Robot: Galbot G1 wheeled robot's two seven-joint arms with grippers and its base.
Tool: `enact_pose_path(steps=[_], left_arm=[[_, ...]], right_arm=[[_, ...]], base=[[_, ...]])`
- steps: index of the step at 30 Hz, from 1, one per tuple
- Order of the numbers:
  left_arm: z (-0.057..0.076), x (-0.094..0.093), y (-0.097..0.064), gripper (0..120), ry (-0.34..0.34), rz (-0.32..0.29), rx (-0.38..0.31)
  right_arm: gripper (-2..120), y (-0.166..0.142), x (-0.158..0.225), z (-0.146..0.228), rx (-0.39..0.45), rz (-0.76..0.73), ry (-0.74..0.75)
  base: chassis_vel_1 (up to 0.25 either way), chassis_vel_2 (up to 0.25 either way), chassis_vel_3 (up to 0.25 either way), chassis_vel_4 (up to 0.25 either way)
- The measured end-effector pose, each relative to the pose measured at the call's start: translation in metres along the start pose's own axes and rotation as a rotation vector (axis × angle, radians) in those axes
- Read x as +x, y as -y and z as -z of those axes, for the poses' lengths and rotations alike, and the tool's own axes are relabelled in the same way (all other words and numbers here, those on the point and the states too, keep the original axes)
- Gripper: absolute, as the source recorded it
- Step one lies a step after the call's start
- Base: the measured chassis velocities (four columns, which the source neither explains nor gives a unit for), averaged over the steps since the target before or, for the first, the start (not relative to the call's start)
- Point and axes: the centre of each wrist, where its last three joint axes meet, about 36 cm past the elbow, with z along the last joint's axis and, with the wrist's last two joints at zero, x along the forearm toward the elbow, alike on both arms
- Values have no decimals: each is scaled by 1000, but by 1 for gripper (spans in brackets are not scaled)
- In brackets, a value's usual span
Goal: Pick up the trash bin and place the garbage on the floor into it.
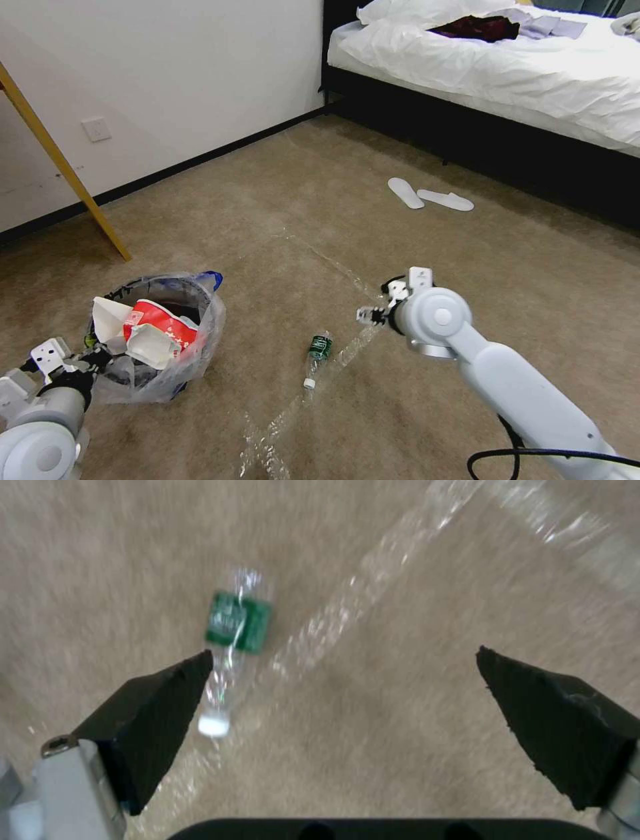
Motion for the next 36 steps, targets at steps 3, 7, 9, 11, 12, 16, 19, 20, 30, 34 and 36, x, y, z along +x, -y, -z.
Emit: enact_pose_path(steps=[3, 7, 9, 11, 12, 16, 19, 20, 30, 34, 36], left_arm=[[0, -2, 0, 1, 0, 1, 2], [-2, -4, -1, 1, -4, 7, 6], [-3, -5, -3, 1, -6, 13, 10], [-3, -4, -4, 1, -3, 18, 10], [-3, -4, -4, 1, -3, 18, 10], [-1, -4, -6, 1, 2, 24, 9], [-1, -4, -7, 1, 4, 27, 11], [-1, -4, -7, 1, 4, 27, 11], [-2, -6, -8, 1, 2, 33, 14], [-2, -5, -8, 1, 1, 33, 14], [-2, -4, -9, 1, 2, 34, 13]], right_arm=[[100, -12, -14, -8, 21, -4, -31], [100, -41, -35, -19, 67, 13, -75], [100, -65, -54, -22, 78, 31, -92], [100, -75, -65, -22, 78, 34, -94], [100, -75, -65, -22, 78, 34, -94], [100, -84, -84, -22, 74, 26, -102], [100, -88, -106, -20, 69, 5, -116], [100, -88, -106, -20, 69, 5, -116], [100, -89, -147, -28, 76, -30, -141], [100, -91, -151, -30, 74, -31, -148], [100, -93, -159, -35, 74, -36, -153]], base=[[0, 0, 0, 0], [0, 0, 0, 0], [0, 0, 0, 0], [0, 0, 0, 0], [0, 0, 0, 0], [0, 0, 0, 0], [0, 0, 0, 0], [0, 0, 0, 0], [0, 0, 0, 0], [0, 0, 0, 0], [0, 0, 0, 0]])
